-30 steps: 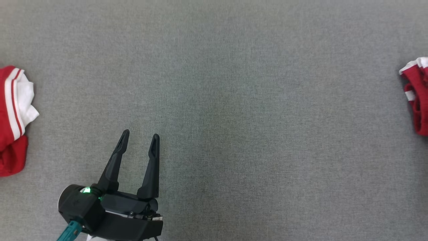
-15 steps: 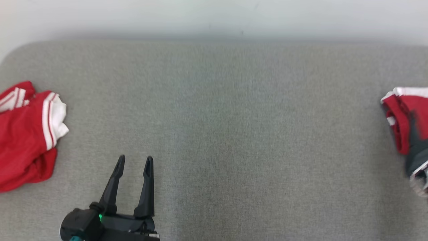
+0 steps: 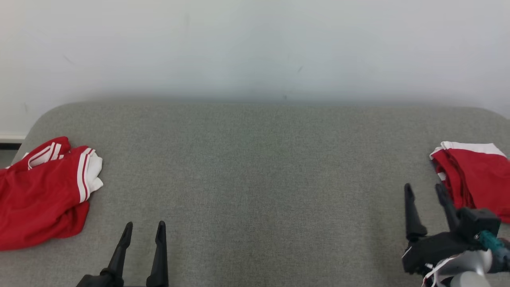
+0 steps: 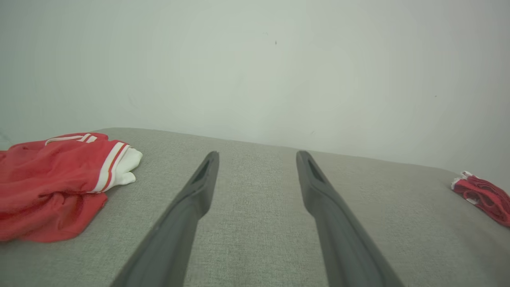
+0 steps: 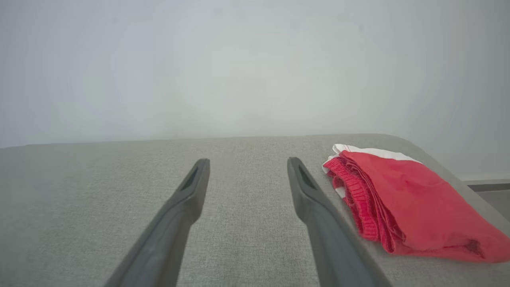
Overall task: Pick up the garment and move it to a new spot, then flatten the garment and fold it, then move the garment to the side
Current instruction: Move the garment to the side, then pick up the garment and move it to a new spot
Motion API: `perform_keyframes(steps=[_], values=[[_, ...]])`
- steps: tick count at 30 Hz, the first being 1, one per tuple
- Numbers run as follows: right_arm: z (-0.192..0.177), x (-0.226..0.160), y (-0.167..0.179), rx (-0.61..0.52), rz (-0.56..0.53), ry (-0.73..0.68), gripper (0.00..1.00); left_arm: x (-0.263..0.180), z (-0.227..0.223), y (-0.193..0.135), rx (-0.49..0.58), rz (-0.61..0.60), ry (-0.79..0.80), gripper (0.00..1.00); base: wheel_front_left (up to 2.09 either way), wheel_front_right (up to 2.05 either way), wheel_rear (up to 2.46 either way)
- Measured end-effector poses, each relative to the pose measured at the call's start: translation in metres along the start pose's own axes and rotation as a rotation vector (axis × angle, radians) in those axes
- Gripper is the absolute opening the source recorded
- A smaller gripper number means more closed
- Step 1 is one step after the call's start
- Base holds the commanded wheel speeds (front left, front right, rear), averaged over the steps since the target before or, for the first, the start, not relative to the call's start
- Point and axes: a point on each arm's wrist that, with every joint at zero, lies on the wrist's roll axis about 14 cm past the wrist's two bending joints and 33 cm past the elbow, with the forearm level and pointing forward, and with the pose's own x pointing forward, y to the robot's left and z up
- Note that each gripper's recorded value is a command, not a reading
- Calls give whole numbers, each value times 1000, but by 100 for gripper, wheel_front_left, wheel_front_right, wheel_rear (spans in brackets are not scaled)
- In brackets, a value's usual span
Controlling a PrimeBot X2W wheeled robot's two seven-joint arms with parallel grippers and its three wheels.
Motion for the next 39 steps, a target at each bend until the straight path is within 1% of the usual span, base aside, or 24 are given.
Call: perform_keyframes(steps=[4,7,12,21,39], values=[[8,-22,16,51,19,-42,100,-8,0,4,50,7,6,100,0,0,0],[2,-34,20,60,24,-33,100,-10,1,7,75,15,5,100,0,0,0],[-15,-44,29,58,46,22,100,-15,-5,8,90,15,25,100,0,0,0],[-18,-45,41,72,79,32,100,-24,-20,6,83,13,74,100,0,0,0],[-24,-45,40,105,73,47,100,-25,-26,11,88,23,94,100,0,0,0]])
